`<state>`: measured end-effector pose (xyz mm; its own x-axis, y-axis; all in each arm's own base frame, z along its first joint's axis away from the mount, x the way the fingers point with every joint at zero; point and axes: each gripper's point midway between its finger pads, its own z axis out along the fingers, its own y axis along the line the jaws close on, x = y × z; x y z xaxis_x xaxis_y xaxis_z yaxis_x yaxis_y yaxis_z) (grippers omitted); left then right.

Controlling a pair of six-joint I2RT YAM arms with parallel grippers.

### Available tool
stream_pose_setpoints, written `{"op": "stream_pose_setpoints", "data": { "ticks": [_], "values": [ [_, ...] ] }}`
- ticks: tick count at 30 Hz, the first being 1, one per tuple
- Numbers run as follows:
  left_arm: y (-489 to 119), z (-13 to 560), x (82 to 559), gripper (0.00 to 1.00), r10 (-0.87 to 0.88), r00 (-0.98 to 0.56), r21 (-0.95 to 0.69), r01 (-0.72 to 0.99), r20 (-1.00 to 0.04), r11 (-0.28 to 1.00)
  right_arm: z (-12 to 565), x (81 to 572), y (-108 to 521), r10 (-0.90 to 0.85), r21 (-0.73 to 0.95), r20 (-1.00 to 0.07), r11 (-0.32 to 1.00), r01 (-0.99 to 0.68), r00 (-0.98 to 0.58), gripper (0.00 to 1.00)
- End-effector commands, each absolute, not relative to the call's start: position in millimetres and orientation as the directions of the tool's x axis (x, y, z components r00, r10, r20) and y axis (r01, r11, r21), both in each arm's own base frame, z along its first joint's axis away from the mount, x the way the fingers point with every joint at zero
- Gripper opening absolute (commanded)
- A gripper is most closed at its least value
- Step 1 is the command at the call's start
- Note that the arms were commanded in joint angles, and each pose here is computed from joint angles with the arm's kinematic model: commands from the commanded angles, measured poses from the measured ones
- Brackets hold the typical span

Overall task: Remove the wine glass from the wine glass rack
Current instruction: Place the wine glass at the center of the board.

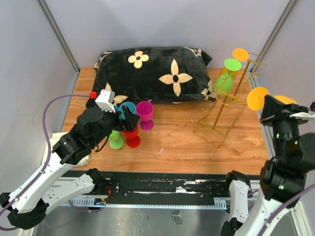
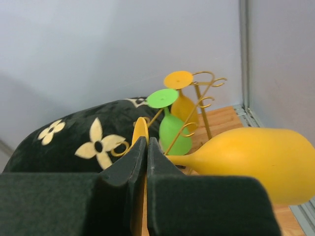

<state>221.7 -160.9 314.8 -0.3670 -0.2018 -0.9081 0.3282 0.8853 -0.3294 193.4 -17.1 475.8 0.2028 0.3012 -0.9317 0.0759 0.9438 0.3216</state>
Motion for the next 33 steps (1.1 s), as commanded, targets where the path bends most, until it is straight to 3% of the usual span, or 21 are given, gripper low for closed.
{"op": "stream_pose_setpoints", "data": {
  "ticks": [1,4,7,11,17,21,33],
  "values": [
    [-168.5,330.8,224.4,1.0,-0.247,-0.35,-0.371,0.35,-0.904,0.86,471.0,160.2,24.5,0.257,0.25,-0.957,0.966,-0.068,0.136,0.01],
    [-176.3,328.6,224.0,1.0,-0.254,-0.366,-0.39,0.37,-0.896,0.843,462.0,140.7,43.9,0.268,0.256,-0.959,0.959,-0.123,0.089,0.01],
    [-182.0,325.4,224.5,1.0,-0.256,-0.376,-0.401,0.383,-0.891,0.832,437.0,127.0,45.5,0.352,0.349,-0.935,0.934,-0.07,0.04,0.01],
    [-188.5,323.2,224.0,1.0,-0.253,-0.388,-0.41,0.403,-0.886,0.818,432.1,115.1,50.3,0.436,0.43,-0.895,0.899,-0.079,0.096,0.01],
    [-193.8,326.6,220.4,1.0,-0.259,-0.392,-0.426,0.431,-0.882,0.796,431.4,121.9,100.5,0.505,0.492,-0.86,0.783,-0.38,-0.074,0.01],
    [-198.3,326.4,216.3,1.0,-0.268,-0.4,-0.443,0.455,-0.877,0.772,422.2,123.5,127.4,0.5,0.529,-0.837,0.632,-0.566,-0.223,0.01],
    [-238.1,334.4,207.8,1.0,-0.268,-0.431,-0.495,0.599,-0.862,0.63,377.8,124.9,138.8,0.388,0.536,-0.842,0.519,-0.666,-0.375,0.01]
  ]
}}
